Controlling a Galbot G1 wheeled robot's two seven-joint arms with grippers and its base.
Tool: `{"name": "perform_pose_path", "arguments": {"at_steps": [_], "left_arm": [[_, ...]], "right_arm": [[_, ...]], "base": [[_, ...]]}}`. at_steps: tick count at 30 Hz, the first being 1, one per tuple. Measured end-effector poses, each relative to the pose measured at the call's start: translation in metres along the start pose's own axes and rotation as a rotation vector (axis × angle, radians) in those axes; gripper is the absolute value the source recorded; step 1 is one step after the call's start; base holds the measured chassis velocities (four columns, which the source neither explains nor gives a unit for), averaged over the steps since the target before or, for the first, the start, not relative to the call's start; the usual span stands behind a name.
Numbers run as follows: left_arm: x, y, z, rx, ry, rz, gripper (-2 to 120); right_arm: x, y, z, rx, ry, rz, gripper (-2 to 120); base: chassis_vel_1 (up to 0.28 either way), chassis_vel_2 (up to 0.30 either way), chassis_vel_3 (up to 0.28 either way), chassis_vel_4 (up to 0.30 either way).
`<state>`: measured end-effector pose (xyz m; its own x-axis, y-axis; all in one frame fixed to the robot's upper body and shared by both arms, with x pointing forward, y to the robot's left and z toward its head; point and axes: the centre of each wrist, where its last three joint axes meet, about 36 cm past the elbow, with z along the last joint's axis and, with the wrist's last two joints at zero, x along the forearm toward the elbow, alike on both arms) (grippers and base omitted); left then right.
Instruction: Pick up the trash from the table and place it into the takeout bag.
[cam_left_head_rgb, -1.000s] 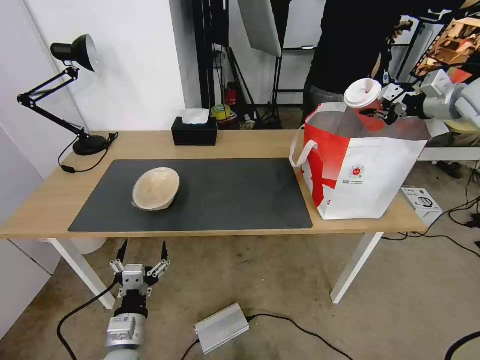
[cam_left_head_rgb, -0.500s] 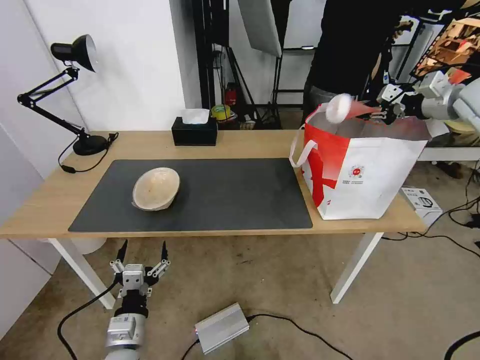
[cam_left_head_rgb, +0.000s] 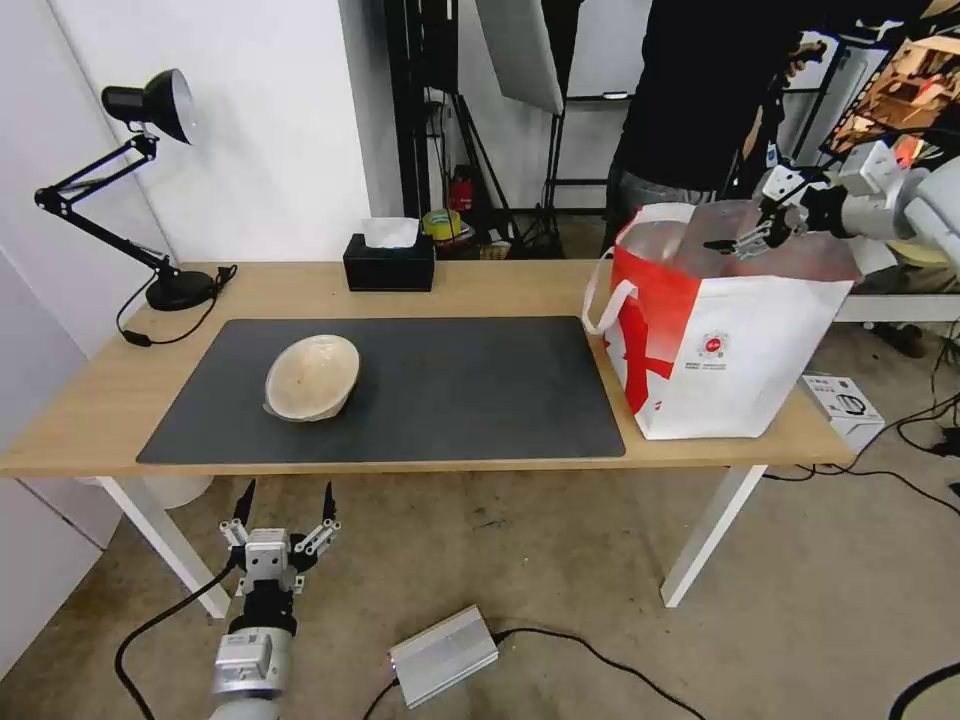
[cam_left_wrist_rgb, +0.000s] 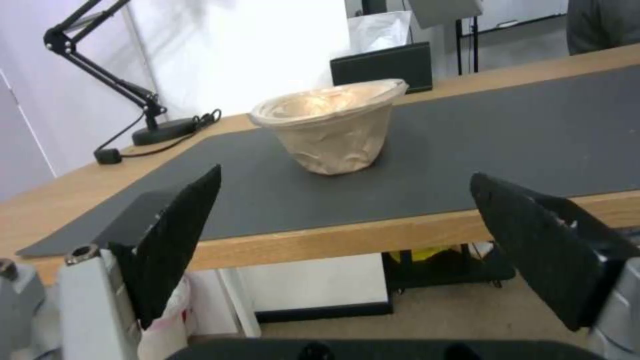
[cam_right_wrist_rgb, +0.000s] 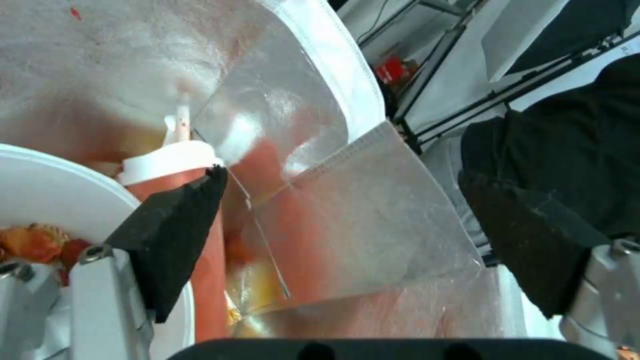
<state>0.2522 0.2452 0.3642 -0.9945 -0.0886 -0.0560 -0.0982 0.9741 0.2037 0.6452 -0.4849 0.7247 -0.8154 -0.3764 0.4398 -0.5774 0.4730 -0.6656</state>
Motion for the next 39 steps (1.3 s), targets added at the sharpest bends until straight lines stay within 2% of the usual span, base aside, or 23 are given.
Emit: {"name": "perform_pose_path", "arguments": {"at_steps": [9, 15, 18, 23, 27, 29, 32, 39], "left_arm": [[0.0, -0.001, -0.001, 0.001, -0.002, 0.002, 100], [-0.001, 0.0, -0.001, -0.003, -0.004, 0.005, 100], [-0.001, 0.001, -0.002, -0.005, -0.004, 0.006, 100], [-0.001, 0.001, -0.002, -0.007, -0.003, 0.006, 100], [0.001, 0.002, -0.002, -0.01, 0.0, 0.005, 100], [0.001, 0.003, -0.002, -0.01, 0.0, 0.005, 100], [0.003, 0.004, -0.002, -0.012, 0.002, 0.003, 100], [0.006, 0.005, -0.001, -0.015, 0.007, 0.001, 100]], "right_arm": [[0.007, -0.002, -0.001, -0.033, -0.045, 0.023, 84], [0.013, 0.005, -0.019, -0.101, -0.178, 0.084, 78], [0.01, 0.018, -0.04, -0.158, -0.274, 0.119, 79], [0.006, 0.038, -0.065, -0.234, -0.341, 0.151, 84], [0.003, 0.069, -0.097, -0.344, -0.42, 0.202, 90], [0.003, 0.071, -0.099, -0.352, -0.424, 0.208, 91], [0.01, 0.099, -0.12, -0.444, -0.466, 0.284, 92], [0.037, 0.13, -0.115, -0.464, -0.476, 0.363, 97]], "base": [[0.0, 0.0, 0.0, 0.0], [0.0, 0.0, 0.0, 0.0], [0.0, 0.0, 0.0, 0.0], [0.0, 0.0, 0.0, 0.0], [0.0, 0.0, 0.0, 0.0], [0.0, 0.0, 0.0, 0.0], [0.0, 0.0, 0.0, 0.0], [0.0, 0.0, 0.0, 0.0]]}}
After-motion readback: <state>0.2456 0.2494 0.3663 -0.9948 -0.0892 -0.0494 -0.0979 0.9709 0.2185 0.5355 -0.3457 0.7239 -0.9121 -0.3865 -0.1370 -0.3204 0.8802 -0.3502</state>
